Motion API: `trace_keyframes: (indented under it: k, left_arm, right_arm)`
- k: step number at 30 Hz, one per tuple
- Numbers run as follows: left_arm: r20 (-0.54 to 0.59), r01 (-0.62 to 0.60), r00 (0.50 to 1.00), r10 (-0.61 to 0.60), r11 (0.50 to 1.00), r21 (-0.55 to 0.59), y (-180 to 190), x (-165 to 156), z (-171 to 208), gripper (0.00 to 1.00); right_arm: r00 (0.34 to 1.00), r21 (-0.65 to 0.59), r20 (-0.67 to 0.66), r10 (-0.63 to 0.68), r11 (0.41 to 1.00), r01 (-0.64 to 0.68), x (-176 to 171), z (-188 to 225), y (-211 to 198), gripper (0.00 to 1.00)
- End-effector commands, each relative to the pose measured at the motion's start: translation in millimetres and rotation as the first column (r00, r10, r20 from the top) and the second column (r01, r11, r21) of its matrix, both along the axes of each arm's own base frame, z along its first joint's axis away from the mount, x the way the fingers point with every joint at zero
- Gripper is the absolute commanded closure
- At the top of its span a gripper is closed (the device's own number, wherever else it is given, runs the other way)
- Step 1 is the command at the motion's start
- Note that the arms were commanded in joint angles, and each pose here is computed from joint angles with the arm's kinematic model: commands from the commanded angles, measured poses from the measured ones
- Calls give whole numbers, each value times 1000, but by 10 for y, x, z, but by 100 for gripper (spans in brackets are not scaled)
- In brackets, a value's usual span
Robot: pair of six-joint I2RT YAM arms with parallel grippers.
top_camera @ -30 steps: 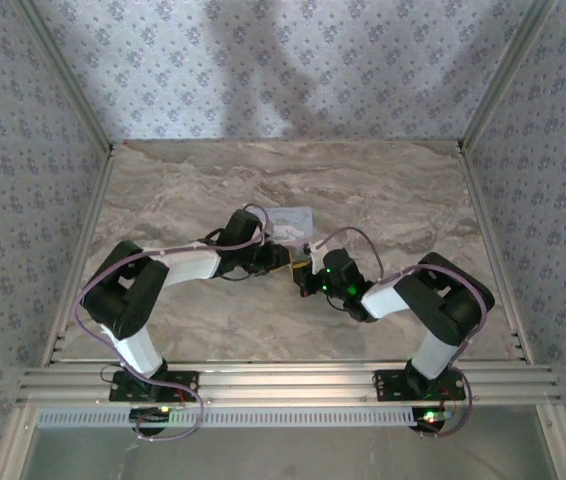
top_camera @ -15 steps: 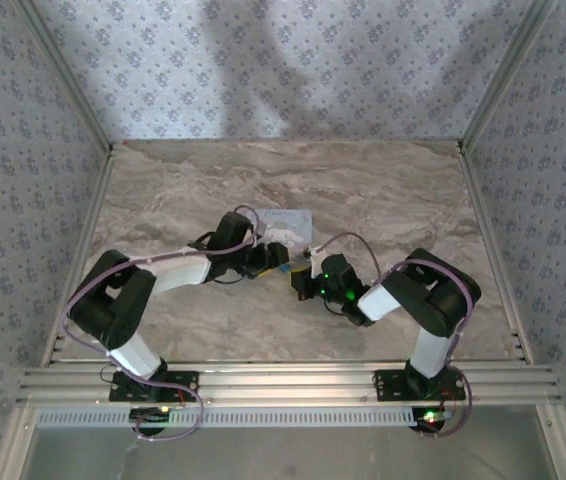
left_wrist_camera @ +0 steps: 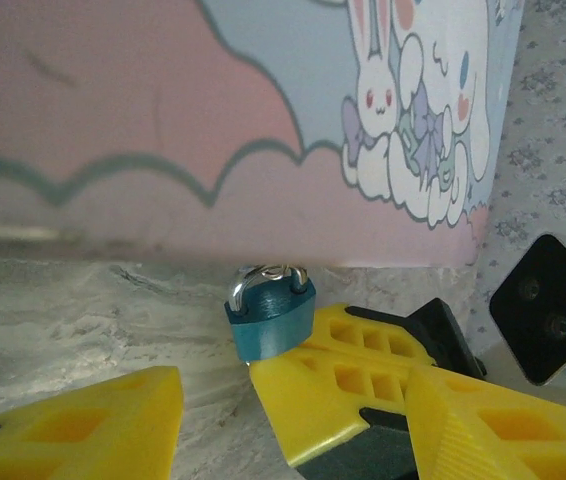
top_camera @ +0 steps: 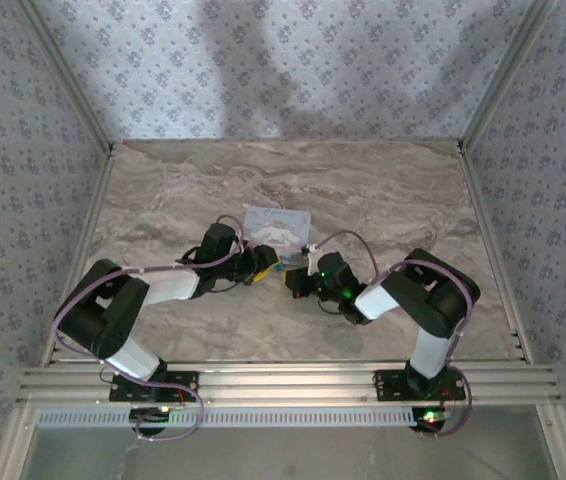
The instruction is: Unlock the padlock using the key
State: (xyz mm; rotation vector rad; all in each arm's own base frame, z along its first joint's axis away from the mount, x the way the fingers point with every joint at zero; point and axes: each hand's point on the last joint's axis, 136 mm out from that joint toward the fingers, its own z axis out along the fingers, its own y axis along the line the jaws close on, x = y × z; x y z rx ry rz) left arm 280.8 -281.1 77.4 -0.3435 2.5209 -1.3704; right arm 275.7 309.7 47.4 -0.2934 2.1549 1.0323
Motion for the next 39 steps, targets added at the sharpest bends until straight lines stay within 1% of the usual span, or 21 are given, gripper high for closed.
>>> trace_keyframes:
  k: [1,6,11,17,22,30,34,39]
  left_arm:
    - [15,-2,1000,3,999,-49,-70,35,54,43]
    - [10,12,1000,-12,999,-39,-116,29,-7,46]
    - [-5,12,1000,-12,1000,-16,-124,19,-112,46]
    - [-6,16,1000,-16,1000,-20,-177,31,-139,49]
    - [-8,14,1000,-14,1000,-26,-202,41,-144,59]
    - [-17,4,1000,-5,1000,-21,-206,36,-163,77]
    - [-15,5,1000,-5,1000,-24,-215,36,-149,85]
    - [-14,0,1000,0,1000,-26,-217,37,-126,94]
  right_arm:
    - [1000,77,-8,-4,997,4,48,228,118,100]
    - [999,100,-43,4,995,0,57,269,175,100]
    - [998,112,-63,12,994,-5,55,297,213,100]
    - [996,134,-88,12,991,0,57,320,231,100]
    - [993,151,-114,-2,988,19,78,326,220,100]
    - [988,180,-151,-22,982,49,102,332,195,100]
    - [988,199,-153,-8,979,39,106,363,209,100]
    - [988,198,-153,-17,979,48,112,346,154,94]
